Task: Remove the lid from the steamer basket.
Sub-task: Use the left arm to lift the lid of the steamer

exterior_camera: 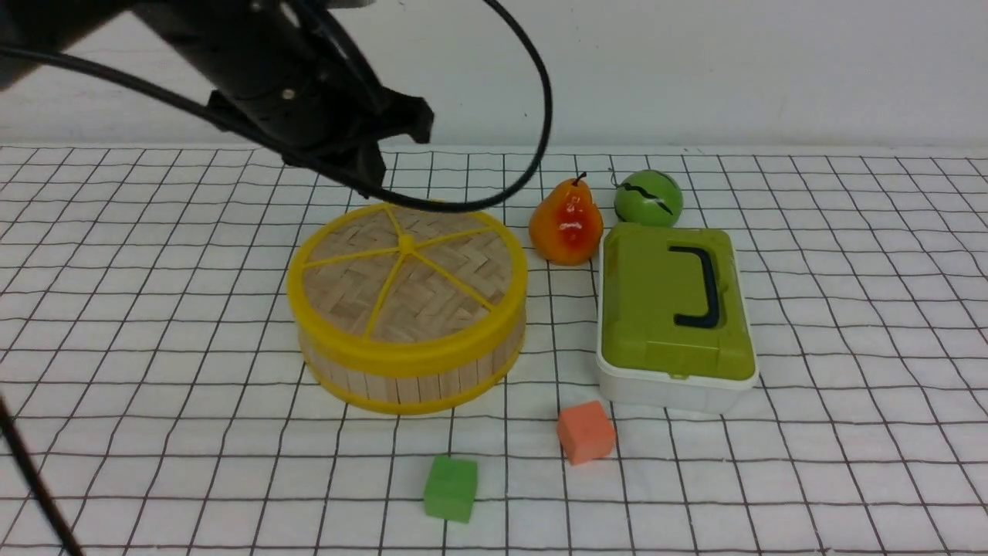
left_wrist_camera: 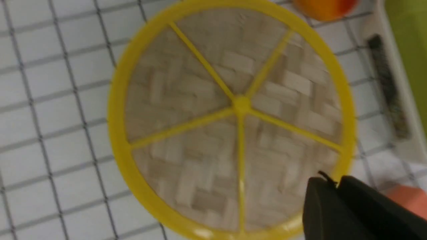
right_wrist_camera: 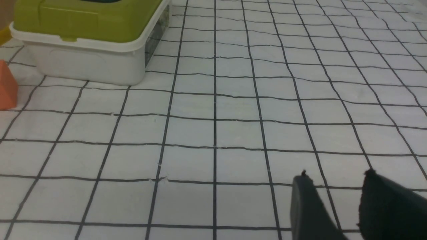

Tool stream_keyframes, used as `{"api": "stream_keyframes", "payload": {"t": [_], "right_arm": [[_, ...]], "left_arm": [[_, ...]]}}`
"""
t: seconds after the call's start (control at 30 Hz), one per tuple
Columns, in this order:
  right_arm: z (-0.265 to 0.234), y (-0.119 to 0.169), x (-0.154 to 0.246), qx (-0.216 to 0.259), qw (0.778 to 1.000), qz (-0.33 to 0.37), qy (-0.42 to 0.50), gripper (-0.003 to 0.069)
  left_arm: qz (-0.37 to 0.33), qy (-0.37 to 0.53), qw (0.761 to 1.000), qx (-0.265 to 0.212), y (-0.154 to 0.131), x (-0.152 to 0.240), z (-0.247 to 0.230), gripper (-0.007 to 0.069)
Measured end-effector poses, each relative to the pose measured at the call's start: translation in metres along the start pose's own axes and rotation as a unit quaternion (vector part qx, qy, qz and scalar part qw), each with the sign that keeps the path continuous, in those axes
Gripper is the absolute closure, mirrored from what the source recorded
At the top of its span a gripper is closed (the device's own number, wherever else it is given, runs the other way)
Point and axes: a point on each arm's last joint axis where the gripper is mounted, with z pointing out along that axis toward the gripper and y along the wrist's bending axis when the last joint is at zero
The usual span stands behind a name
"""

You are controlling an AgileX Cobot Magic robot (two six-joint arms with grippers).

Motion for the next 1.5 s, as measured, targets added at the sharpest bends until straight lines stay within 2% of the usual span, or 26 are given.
{"api": "stream_keyframes", "payload": {"t": [0.17, 0.2, 0.3, 0.47, 0.87, 1.0, 1.2, 1.5], "right_arm": [[0.000, 0.000, 0.000, 0.000, 1.000, 0.000, 0.000, 0.0419], [0.000, 0.000, 0.000, 0.000, 1.000, 0.000, 0.000, 0.0419], [0.000, 0.000, 0.000, 0.000, 1.000, 0.000, 0.000, 0.0419], [0.000, 0.000, 0.000, 0.000, 1.000, 0.000, 0.000, 0.0419], [0.000, 0.000, 0.000, 0.000, 1.000, 0.000, 0.000, 0.0419], [0.000, 0.000, 0.000, 0.000, 1.000, 0.000, 0.000, 0.0419], [0.000, 0.000, 0.000, 0.000, 1.000, 0.000, 0.000, 0.0419], [0.000, 0.000, 0.000, 0.000, 1.000, 0.000, 0.000, 0.0419]], "left_arm": [[0.028, 0.009, 0.999, -0.036, -0.011, -0.008, 0.036, 0.0425], [0.028, 0.017, 0.999, -0.041, -0.011, -0.008, 0.053, 0.0372], [0.016, 0.032, 0.998, -0.049, -0.010, -0.005, 0.076, 0.0326], [0.004, 0.045, 0.997, -0.057, -0.009, 0.002, 0.105, 0.0312], [-0.049, 0.039, 0.994, -0.087, -0.004, 0.004, 0.120, 0.0328], [-0.052, 0.038, 0.994, -0.087, -0.004, 0.004, 0.120, 0.0382], [-0.055, 0.038, 0.994, -0.087, -0.004, 0.004, 0.120, 0.0505], [-0.066, 0.034, 0.994, -0.085, -0.005, 0.002, 0.118, 0.0524]]}}
